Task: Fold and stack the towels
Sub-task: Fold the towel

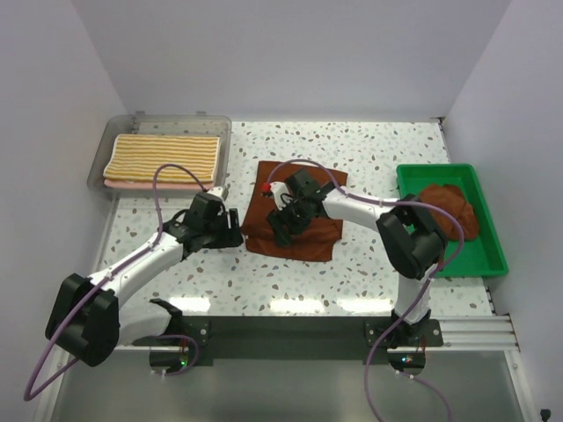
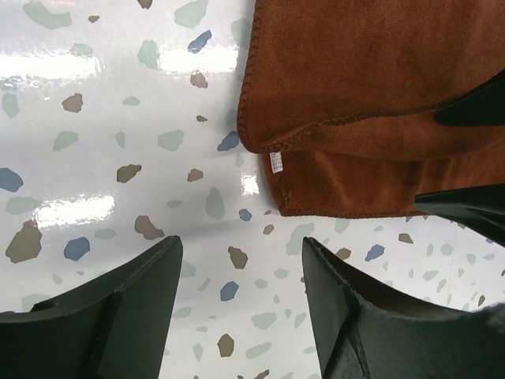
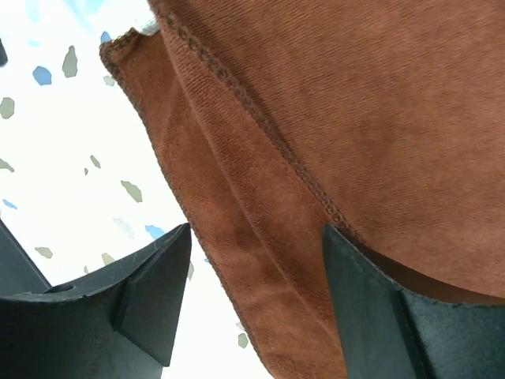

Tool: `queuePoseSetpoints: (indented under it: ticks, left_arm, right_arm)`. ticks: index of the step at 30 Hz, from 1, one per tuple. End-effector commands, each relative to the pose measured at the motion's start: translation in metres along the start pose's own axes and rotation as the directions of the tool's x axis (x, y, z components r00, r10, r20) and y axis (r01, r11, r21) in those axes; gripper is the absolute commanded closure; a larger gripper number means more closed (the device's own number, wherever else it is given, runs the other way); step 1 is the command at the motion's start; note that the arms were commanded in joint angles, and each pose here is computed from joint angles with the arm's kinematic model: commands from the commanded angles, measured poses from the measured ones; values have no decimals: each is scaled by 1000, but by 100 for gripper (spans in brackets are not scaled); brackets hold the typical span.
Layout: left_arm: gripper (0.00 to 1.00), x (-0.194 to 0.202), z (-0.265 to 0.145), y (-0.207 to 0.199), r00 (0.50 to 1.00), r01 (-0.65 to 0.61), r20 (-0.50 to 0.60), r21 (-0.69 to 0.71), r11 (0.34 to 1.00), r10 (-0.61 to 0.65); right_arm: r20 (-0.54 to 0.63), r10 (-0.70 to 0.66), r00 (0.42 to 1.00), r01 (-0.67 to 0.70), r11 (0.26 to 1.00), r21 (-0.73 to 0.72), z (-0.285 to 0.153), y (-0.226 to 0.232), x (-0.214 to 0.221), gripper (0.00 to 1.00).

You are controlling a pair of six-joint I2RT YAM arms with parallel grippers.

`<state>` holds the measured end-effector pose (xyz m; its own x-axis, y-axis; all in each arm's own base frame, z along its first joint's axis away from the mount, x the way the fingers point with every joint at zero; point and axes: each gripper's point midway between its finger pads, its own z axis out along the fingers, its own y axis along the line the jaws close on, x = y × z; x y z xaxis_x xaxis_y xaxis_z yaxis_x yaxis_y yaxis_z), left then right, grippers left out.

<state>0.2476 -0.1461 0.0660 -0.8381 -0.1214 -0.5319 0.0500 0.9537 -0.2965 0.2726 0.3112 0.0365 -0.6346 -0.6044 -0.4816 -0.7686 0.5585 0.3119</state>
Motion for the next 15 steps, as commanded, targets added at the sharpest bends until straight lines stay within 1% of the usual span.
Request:
queuePoseSetpoints:
  ticks: [1,4,9,11,12,15]
  left_arm:
    - [33,-5,-5,2,999,27,34,-16,1000,-26]
    - [33,-5,-5,2,999,27,36,-18,999,-26]
    - [33,-4,-4,2,999,33,37,-17,999,-32]
    - [33,-4,-4,3,999,37,39,-22,999,-37]
    - [33,-4,-4,4,998,41,39,-25,999,-40]
    - [33,-4,-4,4,998,58,40,-28,998,-56]
  right_arm:
    - [13,-48,999,48,999,-21,-6,12,-3,31]
    - [0,-72,997,72,997,-25,-8,24,5,32]
    - [-36,-67,997,66,997,-27,-3,37,26,34]
    - [-54,-81,995,82,997,2,-4,40,33,35]
    - [-38,-92,995,92,996,14,-10,43,30,34]
    - [-42,-115,992,118,990,75,-19,43,33,35]
